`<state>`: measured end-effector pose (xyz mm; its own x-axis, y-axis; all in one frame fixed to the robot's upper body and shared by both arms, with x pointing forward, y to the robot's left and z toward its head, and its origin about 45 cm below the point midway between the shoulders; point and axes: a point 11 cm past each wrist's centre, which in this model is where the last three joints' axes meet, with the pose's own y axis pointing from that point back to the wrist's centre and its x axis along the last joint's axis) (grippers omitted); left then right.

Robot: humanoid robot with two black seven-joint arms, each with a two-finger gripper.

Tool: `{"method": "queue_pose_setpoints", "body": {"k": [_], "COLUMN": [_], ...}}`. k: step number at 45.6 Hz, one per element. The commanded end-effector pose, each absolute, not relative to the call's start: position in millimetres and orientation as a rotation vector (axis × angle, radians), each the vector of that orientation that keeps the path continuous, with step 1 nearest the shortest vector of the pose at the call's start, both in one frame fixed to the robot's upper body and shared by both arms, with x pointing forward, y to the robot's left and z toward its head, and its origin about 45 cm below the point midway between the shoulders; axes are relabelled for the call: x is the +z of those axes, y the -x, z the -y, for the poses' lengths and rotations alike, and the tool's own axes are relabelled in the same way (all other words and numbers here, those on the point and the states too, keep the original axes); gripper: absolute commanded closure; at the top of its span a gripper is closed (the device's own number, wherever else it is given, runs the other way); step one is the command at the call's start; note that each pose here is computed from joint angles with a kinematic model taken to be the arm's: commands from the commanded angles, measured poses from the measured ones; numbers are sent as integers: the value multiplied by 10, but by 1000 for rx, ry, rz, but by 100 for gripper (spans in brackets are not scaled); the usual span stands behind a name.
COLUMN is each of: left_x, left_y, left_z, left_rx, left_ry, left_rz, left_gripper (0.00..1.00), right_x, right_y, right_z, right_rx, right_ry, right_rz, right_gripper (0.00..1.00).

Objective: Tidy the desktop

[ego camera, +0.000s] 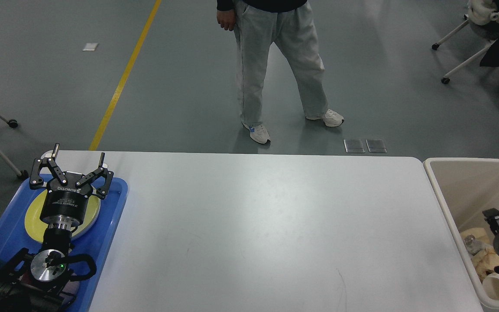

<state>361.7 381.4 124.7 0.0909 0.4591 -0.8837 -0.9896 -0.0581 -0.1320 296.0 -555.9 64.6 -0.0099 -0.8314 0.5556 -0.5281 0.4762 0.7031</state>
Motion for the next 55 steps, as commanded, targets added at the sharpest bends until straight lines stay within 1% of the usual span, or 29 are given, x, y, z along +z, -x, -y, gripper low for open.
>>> {"method": "queue_pose_setpoints", "body": {"k": [1,4,8,9,13,18,25,26,28,38,46,55], "left_x": [1250,1250,1246,1246,1241,1246,1244,1244,1246,1250,1250,1250], "left_y": [-3618,-3618,-3617,-3616,-3611,-3616,-3616,-3616,-3616,-3618,-3618,-3618], "left_z": [-3812,-3812,-3815,-3815,-3816,-3815,-3811,-3811,-3815,-3812,-3812,-3812], "left_rx": [1373,1373,1375,1375,1376,1375,1374,1374,1375,1373,1373,1373], "left_ry": [967,967,966,966,965,966,965,965,966,967,967,967], "left_rz": [-732,-732,-732,-732,-733,-732,-733,-733,-732,-732,-732,-732], "left_gripper": [4,4,4,4,4,4,4,4,4,4,4,4], "right_x": [1044,1241,1313,1370,1399,1314,1327,1322,1299,1191,1163,1016], "right_y": [-3370,-3515,-3556,-3628,-3684,-3679,-3797,-3803,-3797,-3748,-3710,-3561], "right_z": [5424,5404,5391,5299,4988,4501,3799,3636,3545,3509,3597,4030], "right_rx": [-462,-515,-646,-700,-773,-858,-681,-688,-732,-774,-786,-853], "right_ry": [-1416,-1492,-1530,-1630,-1935,-2192,-2415,-2452,-2466,-2437,-2437,-2372], "right_rz": [2073,2305,2531,2578,2498,2406,2365,2378,2404,2422,2423,2468], "right_gripper": [0,0,0,0,0,0,0,0,0,0,0,0]}}
